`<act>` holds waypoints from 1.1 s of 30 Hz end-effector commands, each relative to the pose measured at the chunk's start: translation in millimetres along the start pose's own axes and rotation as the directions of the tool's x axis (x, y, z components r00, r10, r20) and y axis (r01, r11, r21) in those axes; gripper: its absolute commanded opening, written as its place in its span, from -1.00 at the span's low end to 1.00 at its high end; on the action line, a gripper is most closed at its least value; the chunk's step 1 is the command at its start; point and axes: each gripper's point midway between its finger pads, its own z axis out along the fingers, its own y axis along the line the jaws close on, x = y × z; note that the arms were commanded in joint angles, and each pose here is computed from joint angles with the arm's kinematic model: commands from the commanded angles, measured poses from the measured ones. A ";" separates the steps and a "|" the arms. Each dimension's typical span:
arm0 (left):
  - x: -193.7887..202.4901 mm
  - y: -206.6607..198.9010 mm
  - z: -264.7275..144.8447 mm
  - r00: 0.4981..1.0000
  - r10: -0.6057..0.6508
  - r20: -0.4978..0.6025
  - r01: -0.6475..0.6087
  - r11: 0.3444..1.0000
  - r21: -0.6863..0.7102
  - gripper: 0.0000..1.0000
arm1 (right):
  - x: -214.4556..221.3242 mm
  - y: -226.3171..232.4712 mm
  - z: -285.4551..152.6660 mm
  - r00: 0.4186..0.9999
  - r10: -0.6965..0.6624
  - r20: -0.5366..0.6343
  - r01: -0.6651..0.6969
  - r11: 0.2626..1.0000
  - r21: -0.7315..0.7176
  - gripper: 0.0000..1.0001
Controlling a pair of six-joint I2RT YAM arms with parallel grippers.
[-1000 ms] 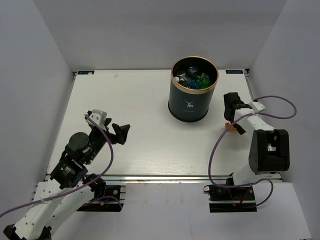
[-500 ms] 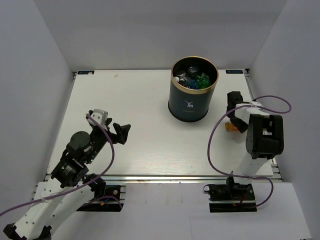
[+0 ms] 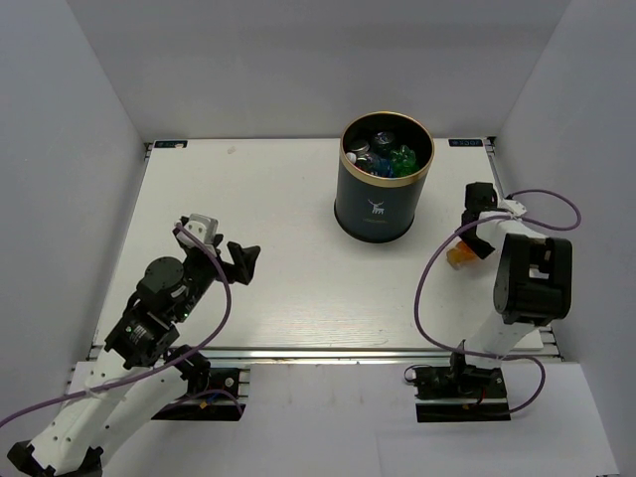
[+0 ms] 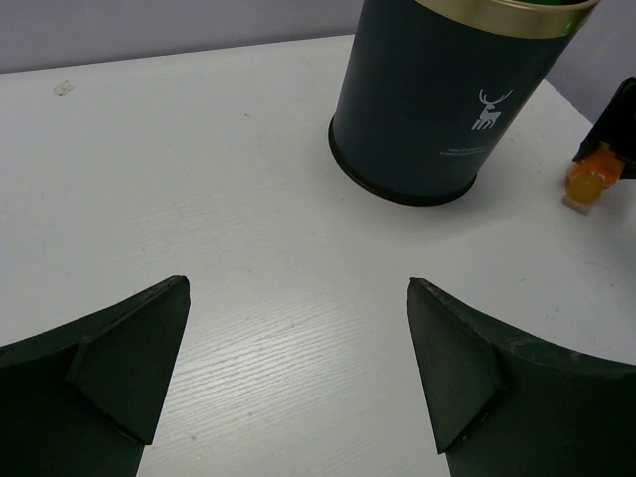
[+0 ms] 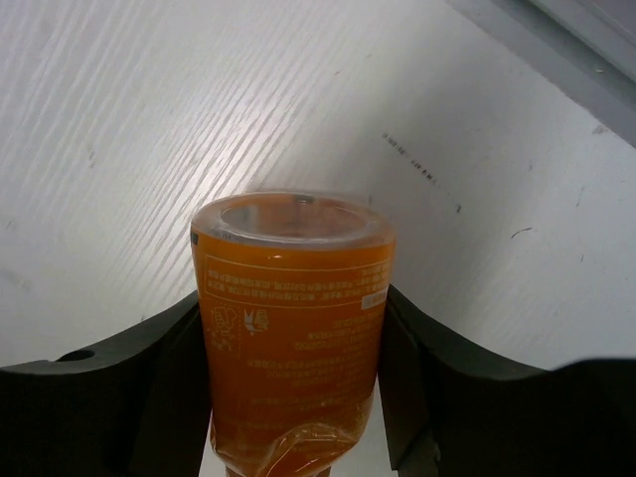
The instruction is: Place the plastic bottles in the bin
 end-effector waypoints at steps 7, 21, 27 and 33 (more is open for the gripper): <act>8.2 8.0 4.1 0.999 0.012 -0.033 -0.014 0.999 -0.043 1.00 | -67.1 84.4 -153.7 0.960 -0.123 0.251 0.259 0.727 -0.636 -1.00; 15.7 11.4 10.6 0.998 0.019 -0.066 -0.023 0.998 -0.066 1.00 | -113.3 114.7 -435.2 0.809 0.161 0.566 0.572 0.009 -0.820 -1.00; 17.5 13.6 12.1 0.997 0.030 -0.074 -0.035 0.996 -0.077 1.00 | -115.5 170.3 -434.9 0.827 0.156 0.541 0.554 -0.059 -0.830 -1.00; 24.1 17.0 15.2 0.994 0.042 -0.103 -0.051 0.995 -0.089 1.00 | -115.0 234.3 -432.8 0.820 0.172 0.545 0.564 -0.087 -0.821 -1.00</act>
